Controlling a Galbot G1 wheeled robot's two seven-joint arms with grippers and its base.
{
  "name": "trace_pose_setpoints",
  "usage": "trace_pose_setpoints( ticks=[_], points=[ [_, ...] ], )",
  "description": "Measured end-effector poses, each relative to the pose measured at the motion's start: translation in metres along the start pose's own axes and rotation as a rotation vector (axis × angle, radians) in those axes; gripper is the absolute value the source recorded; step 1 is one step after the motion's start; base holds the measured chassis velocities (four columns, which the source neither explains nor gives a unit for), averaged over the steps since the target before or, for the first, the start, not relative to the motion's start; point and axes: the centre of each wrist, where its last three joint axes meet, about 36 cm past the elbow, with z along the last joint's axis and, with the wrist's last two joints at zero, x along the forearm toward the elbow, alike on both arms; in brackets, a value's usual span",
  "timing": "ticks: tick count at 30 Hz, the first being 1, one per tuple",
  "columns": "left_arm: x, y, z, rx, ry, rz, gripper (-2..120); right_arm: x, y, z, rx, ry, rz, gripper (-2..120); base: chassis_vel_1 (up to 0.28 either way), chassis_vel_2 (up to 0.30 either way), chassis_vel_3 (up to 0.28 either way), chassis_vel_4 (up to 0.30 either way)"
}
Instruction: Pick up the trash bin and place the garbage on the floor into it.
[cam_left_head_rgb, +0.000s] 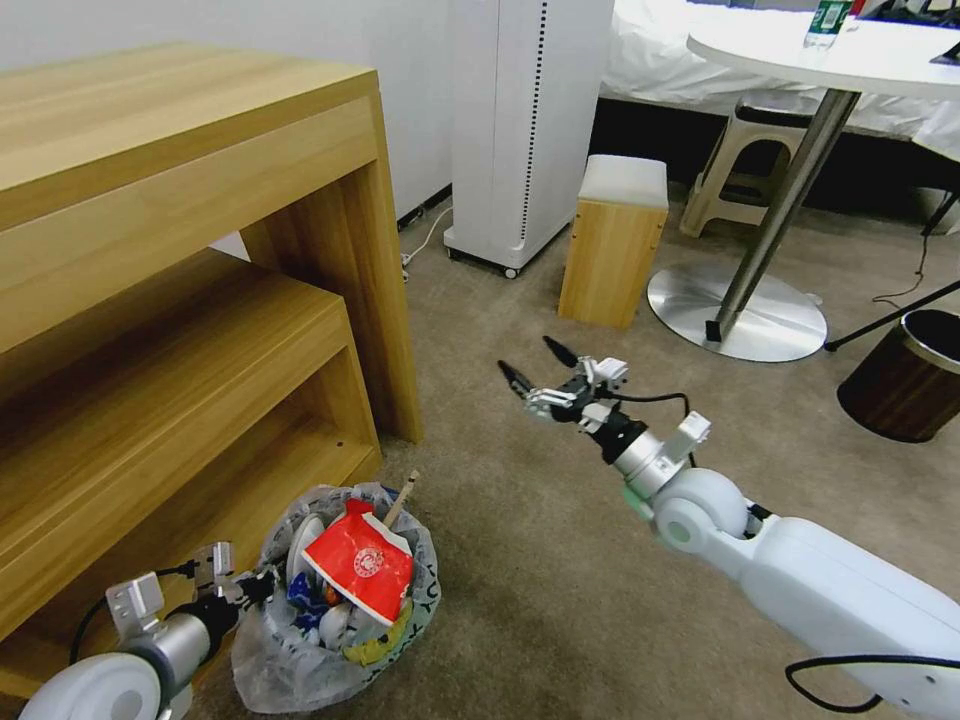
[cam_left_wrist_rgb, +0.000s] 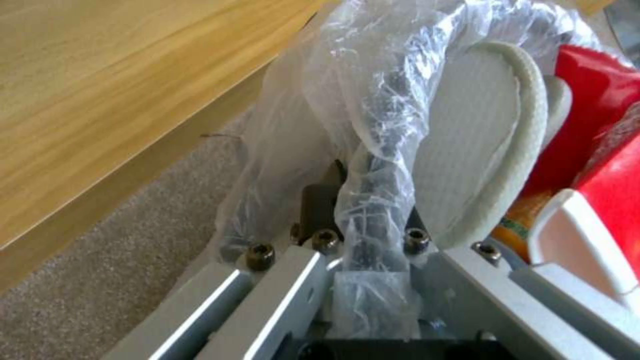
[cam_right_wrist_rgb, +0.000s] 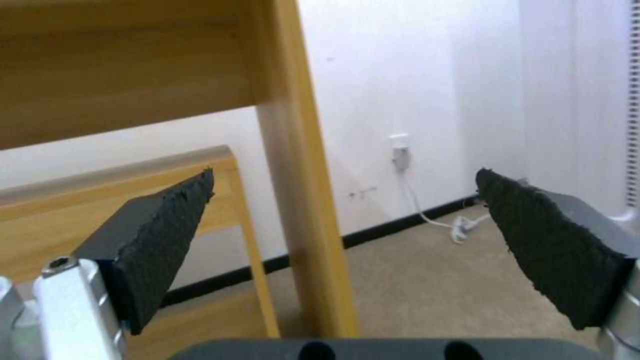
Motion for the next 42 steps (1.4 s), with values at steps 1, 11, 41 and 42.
trace_pose_setpoints(
  ticks=[1,11,41,42],
  points=[
    [0.000,0.000,0.000,0.000,0.000,0.000,1,0.000,0.000,0.000,0.000,0.000,0.000,100,0.000,0.000,0.000,0.000],
    [-0.008,0.012,0.004,0.002,-0.001,-0.035,1,0.023,-0.009,0.012,0.006,0.019,0.051,100,0.000,0.000,0.000,0.000],
    [0.024,-0.004,0.006,-0.160,-0.139,-0.085,85,0.038,0.001,0.025,-0.005,-0.002,0.077,100,0.000,0.000,0.000,0.000],
    [0.024,-0.003,0.006,-0.168,-0.147,-0.092,88,0.038,0.001,0.026,-0.005,-0.002,0.079,100,0.000,0.000,0.000,0.000]
  ],
)
